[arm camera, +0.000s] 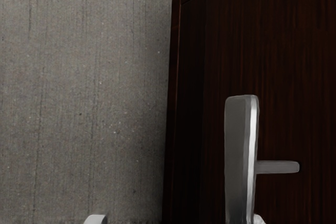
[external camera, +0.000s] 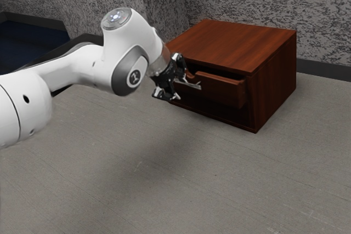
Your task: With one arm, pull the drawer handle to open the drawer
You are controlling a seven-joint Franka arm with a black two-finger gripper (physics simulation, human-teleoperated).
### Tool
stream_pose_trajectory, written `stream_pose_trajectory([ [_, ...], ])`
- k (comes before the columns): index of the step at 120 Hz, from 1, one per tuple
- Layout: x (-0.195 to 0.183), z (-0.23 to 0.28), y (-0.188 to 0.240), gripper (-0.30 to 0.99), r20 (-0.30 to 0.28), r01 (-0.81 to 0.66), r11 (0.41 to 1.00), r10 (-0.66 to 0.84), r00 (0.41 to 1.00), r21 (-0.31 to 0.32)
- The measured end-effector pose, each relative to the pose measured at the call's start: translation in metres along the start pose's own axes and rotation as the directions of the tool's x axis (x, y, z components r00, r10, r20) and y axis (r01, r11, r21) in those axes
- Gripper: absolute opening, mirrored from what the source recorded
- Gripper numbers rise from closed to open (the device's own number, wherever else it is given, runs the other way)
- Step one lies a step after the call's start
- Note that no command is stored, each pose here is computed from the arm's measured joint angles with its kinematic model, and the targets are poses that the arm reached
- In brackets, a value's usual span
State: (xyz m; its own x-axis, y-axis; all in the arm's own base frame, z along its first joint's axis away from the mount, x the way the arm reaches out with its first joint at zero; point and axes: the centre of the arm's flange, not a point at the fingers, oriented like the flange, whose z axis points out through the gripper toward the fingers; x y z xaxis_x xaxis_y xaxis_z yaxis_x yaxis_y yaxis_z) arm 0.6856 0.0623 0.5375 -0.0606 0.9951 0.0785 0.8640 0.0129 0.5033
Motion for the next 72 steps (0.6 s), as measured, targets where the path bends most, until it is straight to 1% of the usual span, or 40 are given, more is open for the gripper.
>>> stream_pose_trajectory([
  [32,0.0,-0.004,-0.009,0.22,0.028,0.023,0.997,-0.025,0.999,0.069],
  [72,0.004,-0.015,-0.026,0.2,0.043,0.045,0.991,-0.051,0.998,0.127],
])
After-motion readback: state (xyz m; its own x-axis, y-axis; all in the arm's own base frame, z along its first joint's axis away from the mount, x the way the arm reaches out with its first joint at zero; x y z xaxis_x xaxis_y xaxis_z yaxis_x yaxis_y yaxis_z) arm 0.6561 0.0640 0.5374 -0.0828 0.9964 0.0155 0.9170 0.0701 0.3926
